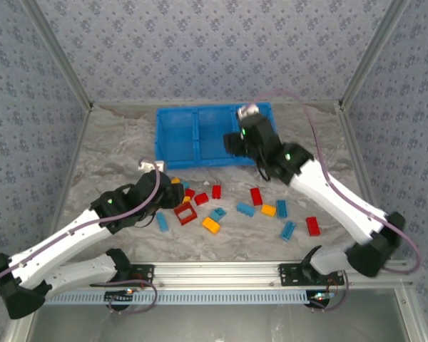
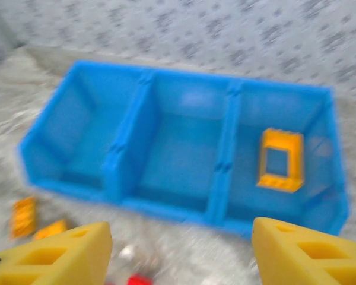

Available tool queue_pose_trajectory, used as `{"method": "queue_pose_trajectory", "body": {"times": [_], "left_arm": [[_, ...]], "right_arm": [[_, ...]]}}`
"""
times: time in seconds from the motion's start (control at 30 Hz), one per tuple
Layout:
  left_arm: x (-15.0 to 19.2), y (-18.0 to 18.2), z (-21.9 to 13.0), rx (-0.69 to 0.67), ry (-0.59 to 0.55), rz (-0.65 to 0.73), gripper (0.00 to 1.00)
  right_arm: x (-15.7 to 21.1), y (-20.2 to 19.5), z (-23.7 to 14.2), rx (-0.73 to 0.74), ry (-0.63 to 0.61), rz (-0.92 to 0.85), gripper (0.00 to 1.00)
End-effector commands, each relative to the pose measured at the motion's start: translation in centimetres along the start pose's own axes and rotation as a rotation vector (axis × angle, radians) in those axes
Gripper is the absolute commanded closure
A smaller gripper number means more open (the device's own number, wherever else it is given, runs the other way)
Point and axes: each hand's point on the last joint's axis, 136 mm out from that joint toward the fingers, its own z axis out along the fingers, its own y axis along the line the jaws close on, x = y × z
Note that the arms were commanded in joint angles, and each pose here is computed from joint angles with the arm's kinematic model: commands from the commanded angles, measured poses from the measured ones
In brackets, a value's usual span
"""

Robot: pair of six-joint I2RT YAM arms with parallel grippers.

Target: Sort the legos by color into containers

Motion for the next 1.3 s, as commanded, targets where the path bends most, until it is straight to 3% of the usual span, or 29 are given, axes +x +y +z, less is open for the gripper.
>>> {"method": "queue_pose_trajectory", "body": {"times": [0.0, 0.17, 0.33, 0.47, 0.77, 1.0, 1.17, 1.27], "left_arm": [[2.5, 3.2, -0.1, -0.101, 0.068, -0.047, 0.33], [7.0, 6.1, 1.8, -0.213, 0.218, -0.103, 0.36], [9.4, 6.6, 4.4, -0.221, 0.321, -0.192, 0.36], [10.1, 7.2, 6.0, -0.229, 0.371, -0.213, 0.38], [12.1, 8.1, 8.9, -0.272, 0.412, -0.214, 0.49], [12.2, 8.7, 9.3, -0.305, 0.402, -0.187, 0.74], [9.0, 8.2, 7.7, -0.305, 0.33, -0.143, 0.82], [4.5, 6.4, 6.7, -0.282, 0.251, -0.082, 0.82]], "right_arm": [[2.1, 2.0, -2.7, -0.104, -0.08, 0.051, 0.29], [9.8, 6.4, -5.3, -0.302, -0.047, 0.008, 0.25], [15.0, 10.8, -6.6, -0.468, -0.013, -0.063, 0.23], [17.8, 12.4, -6.1, -0.485, 0.066, -0.084, 0.22], [18.0, 13.5, -5.6, -0.481, 0.095, -0.095, 0.24], [17.8, 13.8, -5.4, -0.476, 0.101, -0.098, 0.24], [16.3, 13.7, -5.5, -0.456, 0.066, -0.088, 0.25], [14.2, 12.9, -5.5, -0.413, 0.018, -0.075, 0.25]]}}
